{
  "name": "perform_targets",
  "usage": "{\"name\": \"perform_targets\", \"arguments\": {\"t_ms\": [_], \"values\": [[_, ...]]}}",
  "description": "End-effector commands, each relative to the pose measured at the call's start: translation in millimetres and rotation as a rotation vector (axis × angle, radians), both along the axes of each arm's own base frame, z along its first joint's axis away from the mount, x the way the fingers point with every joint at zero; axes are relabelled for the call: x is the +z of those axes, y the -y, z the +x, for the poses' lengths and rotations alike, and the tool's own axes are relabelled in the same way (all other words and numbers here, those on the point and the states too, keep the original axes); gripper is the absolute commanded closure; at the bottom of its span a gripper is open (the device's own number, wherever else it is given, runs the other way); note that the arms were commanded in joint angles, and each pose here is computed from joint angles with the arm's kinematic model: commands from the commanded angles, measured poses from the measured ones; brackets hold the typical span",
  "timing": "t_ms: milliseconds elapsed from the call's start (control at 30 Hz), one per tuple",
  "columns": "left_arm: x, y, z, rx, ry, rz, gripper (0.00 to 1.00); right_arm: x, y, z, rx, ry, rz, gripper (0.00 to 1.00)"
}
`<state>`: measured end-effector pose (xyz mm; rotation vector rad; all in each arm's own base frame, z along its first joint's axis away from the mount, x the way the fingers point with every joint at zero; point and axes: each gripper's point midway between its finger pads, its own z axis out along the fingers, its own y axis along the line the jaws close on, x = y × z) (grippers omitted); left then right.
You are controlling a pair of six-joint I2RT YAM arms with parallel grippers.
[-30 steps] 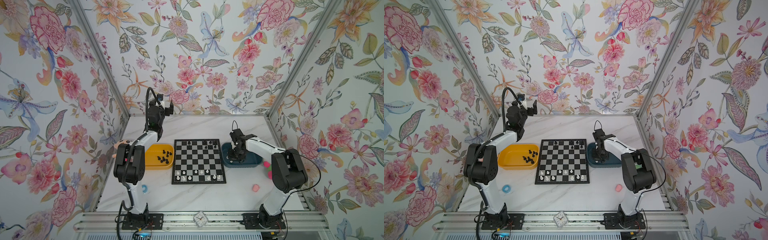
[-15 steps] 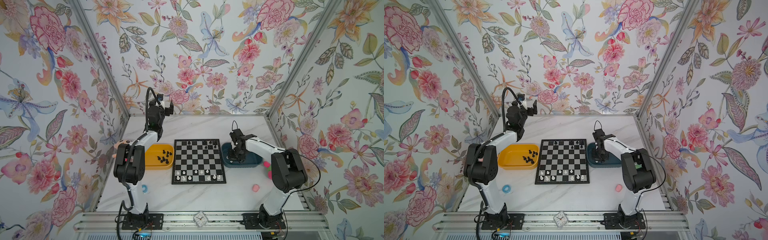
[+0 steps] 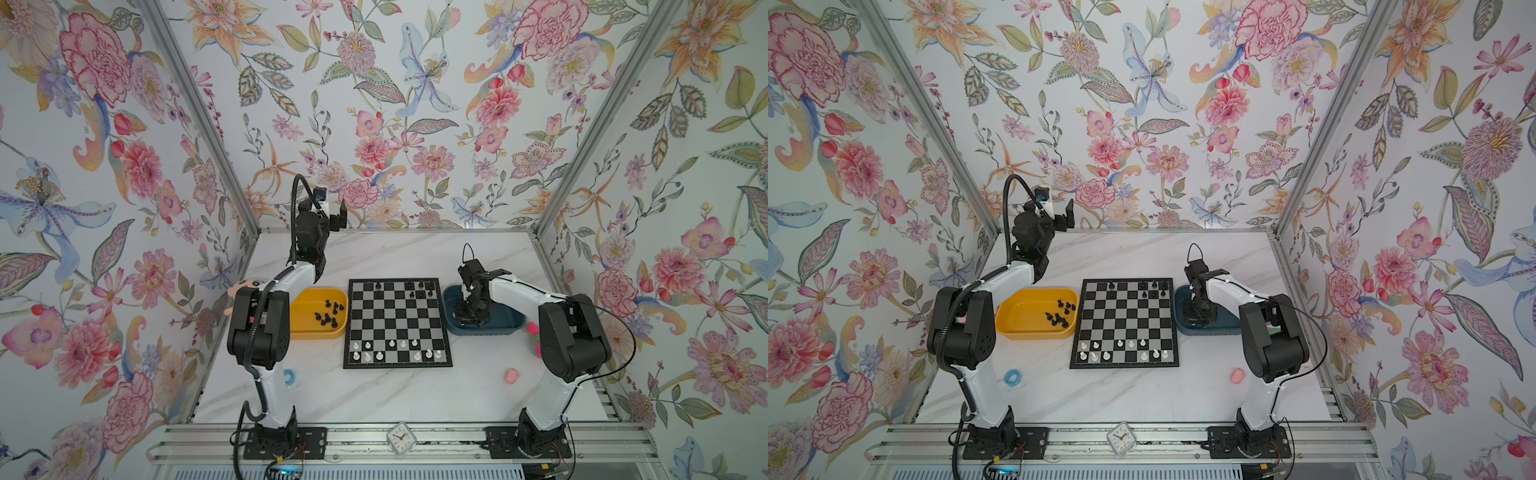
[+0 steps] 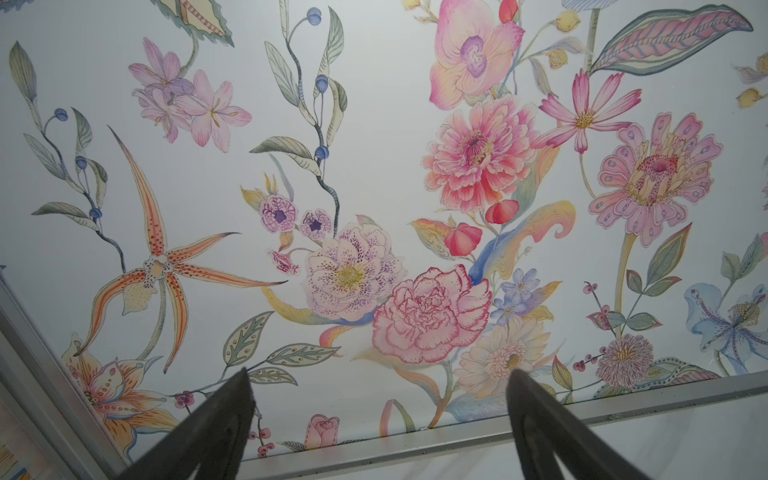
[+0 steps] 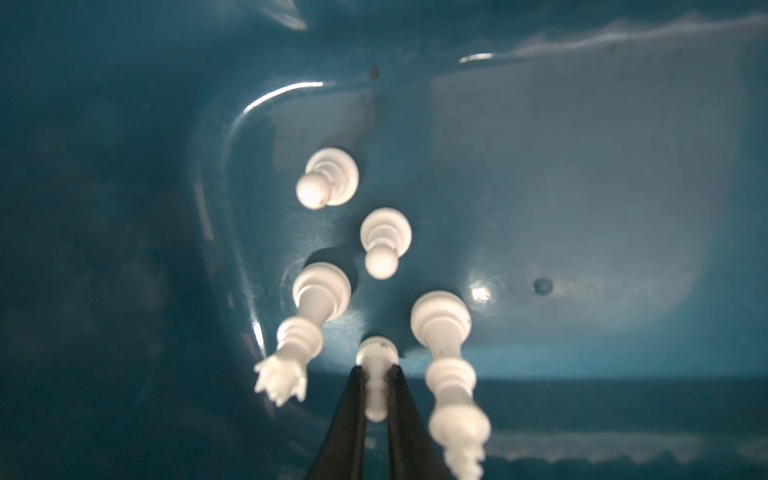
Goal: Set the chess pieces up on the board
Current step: 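Lower the right gripper and grasp a white pawn in the teal tray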
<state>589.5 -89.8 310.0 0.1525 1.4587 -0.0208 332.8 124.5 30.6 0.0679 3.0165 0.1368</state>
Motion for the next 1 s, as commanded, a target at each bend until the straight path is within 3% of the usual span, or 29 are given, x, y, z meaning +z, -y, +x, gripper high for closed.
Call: {"name": "perform_targets", "arguments": {"t_ms": [0, 267, 967], "values": [[2, 9, 3, -0.033, 0.022, -0.012, 0.04, -4, 2, -2, -0.018, -0.013, -0.006, 0.92], [3, 9, 0, -0.040, 0.029, -0.015, 0.04, 4, 4, -1, -0.022, 0.010, -0.015, 1.00], [6, 14, -5, -0.075, 0.056, -0.049, 0.04, 38, 1, -3, -0.005, 0.057, -0.041, 1.00]]}}
